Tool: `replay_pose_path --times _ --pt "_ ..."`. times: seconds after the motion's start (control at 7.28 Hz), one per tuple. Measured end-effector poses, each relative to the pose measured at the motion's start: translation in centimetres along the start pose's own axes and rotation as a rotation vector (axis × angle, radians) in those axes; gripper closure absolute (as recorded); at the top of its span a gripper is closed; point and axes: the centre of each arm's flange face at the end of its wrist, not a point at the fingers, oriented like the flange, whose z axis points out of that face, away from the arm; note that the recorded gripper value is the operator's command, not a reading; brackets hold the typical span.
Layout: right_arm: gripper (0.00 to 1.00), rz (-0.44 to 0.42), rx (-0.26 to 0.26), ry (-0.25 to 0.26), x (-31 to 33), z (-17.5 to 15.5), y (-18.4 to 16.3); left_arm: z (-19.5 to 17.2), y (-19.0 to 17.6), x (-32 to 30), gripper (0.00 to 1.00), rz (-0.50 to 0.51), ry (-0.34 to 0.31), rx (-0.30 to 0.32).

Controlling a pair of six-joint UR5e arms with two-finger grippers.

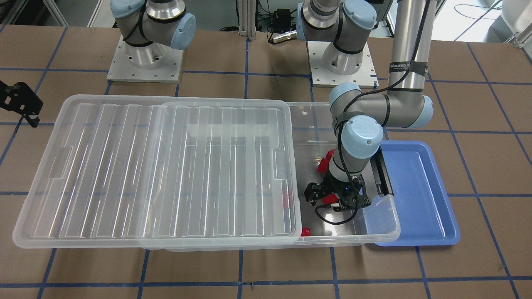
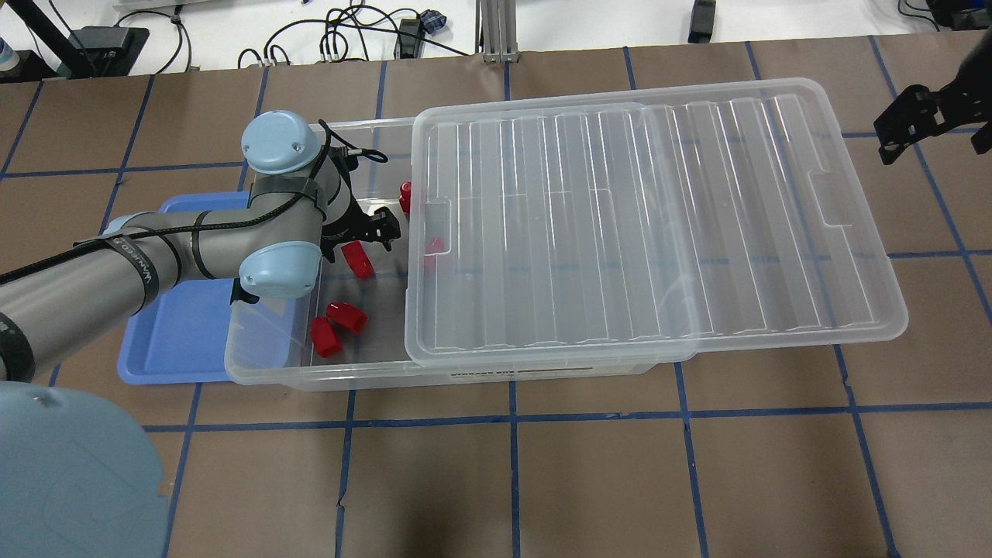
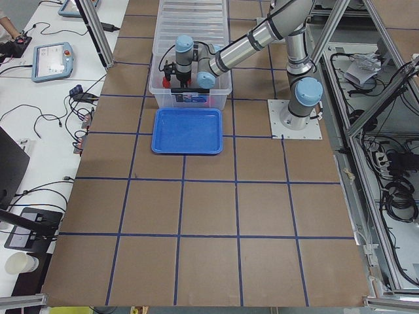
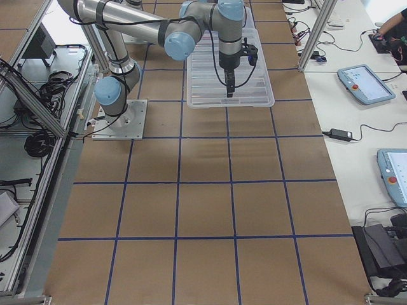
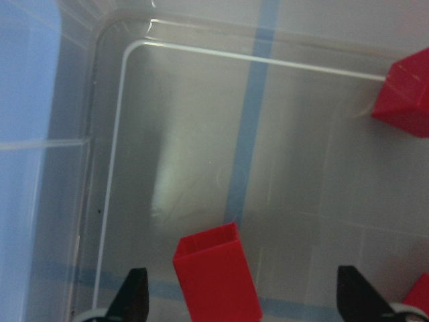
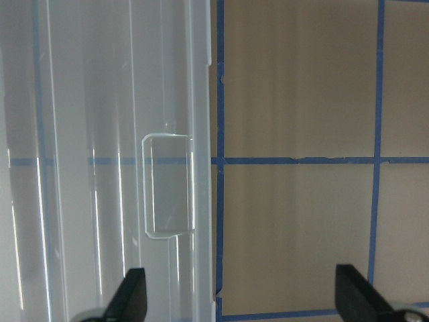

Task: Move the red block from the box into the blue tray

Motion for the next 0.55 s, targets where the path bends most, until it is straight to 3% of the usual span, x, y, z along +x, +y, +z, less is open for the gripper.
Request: replay_pose_path --times 0.27,0.55 --pt "0.0 -0.005 -0.027 -0.012 -0.12 0.63 0.14 0.37 0.0 -0.13 1.0 0.002 -0.02 0.001" --pt "0.0 -0.006 -0.039 -0.017 -0.19 0.87 0.27 -0.07 0.03 0.01 1.0 0.006 -0.025 0.007"
